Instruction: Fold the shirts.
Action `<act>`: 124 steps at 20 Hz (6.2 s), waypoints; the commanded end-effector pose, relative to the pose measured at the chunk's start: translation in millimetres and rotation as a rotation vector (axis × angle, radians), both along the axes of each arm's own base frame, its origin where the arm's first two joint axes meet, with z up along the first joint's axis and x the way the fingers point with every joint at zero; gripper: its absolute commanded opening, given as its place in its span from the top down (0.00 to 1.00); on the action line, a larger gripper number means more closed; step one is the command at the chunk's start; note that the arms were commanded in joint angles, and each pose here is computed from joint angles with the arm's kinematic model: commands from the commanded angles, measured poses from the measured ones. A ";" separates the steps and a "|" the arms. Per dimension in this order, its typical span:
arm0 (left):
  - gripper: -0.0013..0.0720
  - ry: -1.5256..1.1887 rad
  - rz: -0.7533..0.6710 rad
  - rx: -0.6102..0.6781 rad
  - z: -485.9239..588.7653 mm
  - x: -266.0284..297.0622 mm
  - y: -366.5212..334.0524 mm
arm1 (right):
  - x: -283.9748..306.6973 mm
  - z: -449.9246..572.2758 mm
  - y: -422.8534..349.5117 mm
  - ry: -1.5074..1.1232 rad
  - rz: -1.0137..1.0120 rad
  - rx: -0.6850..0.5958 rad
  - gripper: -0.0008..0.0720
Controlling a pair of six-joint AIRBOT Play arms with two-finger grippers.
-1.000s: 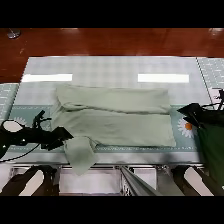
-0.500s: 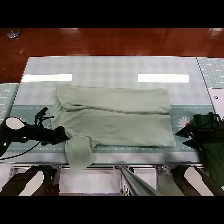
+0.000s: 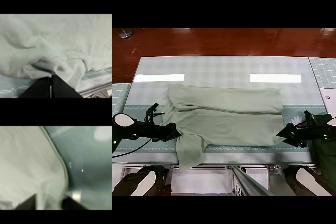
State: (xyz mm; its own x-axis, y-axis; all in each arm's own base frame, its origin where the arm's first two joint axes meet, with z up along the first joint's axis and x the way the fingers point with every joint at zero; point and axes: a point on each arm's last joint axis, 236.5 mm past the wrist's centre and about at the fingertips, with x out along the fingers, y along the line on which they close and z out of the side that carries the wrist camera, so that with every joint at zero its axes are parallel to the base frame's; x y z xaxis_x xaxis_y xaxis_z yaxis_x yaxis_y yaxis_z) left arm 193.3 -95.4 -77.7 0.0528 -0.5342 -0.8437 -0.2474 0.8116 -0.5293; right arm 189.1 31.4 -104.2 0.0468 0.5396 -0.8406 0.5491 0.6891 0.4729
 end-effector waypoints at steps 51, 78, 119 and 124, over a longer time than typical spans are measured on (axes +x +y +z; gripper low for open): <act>0.95 -0.466 -0.267 0.010 115.3 177.4 -99.1 | 154.6 119.4 -1.7 -0.408 0.301 -0.134 0.97; 0.95 -0.382 -0.341 0.029 136.7 231.2 -159.4 | 55.0 281.6 85.9 -0.876 0.227 0.024 0.97; 0.95 -0.690 0.140 0.047 180.0 67.4 12.0 | 93.4 12.2 184.0 -0.277 0.120 0.152 0.14; 0.95 -0.691 0.140 0.048 180.2 67.7 12.2 | 115.1 11.9 215.8 -0.214 0.255 0.262 0.77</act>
State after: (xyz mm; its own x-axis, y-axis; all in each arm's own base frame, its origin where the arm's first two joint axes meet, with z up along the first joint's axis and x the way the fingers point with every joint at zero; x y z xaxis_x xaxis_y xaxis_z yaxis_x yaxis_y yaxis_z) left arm 260.5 -83.6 102.3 0.6490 -0.4475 -0.6152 0.0290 0.8227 -0.5678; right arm 295.1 223.6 -96.6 0.1177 0.6819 -0.7219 0.2916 0.6712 0.6815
